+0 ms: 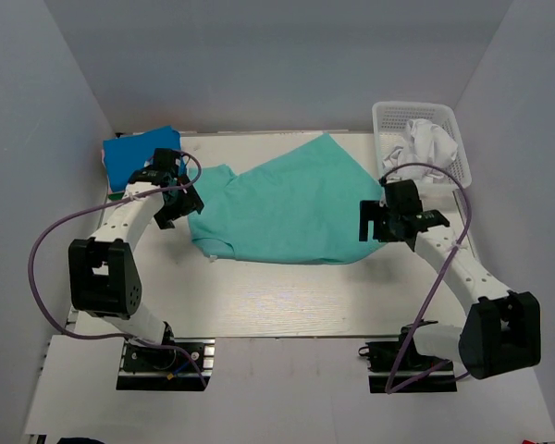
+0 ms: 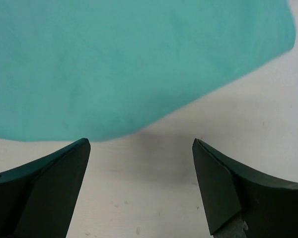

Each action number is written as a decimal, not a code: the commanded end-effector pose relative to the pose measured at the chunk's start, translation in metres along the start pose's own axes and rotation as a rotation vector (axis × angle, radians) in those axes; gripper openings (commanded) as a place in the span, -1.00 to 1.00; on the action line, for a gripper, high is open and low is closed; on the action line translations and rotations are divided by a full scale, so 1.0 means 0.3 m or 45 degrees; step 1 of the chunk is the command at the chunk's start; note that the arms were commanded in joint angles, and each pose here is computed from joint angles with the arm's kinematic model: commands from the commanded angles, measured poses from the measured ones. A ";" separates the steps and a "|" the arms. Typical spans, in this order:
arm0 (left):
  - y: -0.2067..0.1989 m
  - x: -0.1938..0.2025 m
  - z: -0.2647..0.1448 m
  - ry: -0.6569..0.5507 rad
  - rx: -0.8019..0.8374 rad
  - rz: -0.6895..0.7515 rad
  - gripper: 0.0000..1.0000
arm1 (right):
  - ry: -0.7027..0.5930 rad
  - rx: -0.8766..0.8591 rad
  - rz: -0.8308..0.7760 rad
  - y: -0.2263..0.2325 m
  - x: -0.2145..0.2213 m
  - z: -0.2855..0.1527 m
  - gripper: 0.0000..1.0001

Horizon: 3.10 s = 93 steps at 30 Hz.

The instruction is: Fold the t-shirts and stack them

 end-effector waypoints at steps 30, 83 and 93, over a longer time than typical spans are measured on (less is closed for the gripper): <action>-0.119 0.204 0.224 0.367 0.139 0.060 1.00 | 0.430 -0.286 -0.001 0.195 0.203 0.202 0.79; -0.060 -0.090 0.441 0.099 -0.162 -0.240 -0.81 | -0.071 -0.123 -0.126 0.266 -0.698 0.710 0.81; -0.070 -0.096 0.398 0.069 -0.106 -0.155 -1.00 | 0.099 -0.031 -0.185 0.257 -0.572 0.808 -0.20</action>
Point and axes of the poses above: each gripper's point midway between its finger pads, its own z axis out along the fingers, its own y axis along the line the jaws close on, x = y × z, the point moved 8 cm from there along -z, back along the fingers, and after that the axes turned 1 degree about -z, right-handed, at the moved point
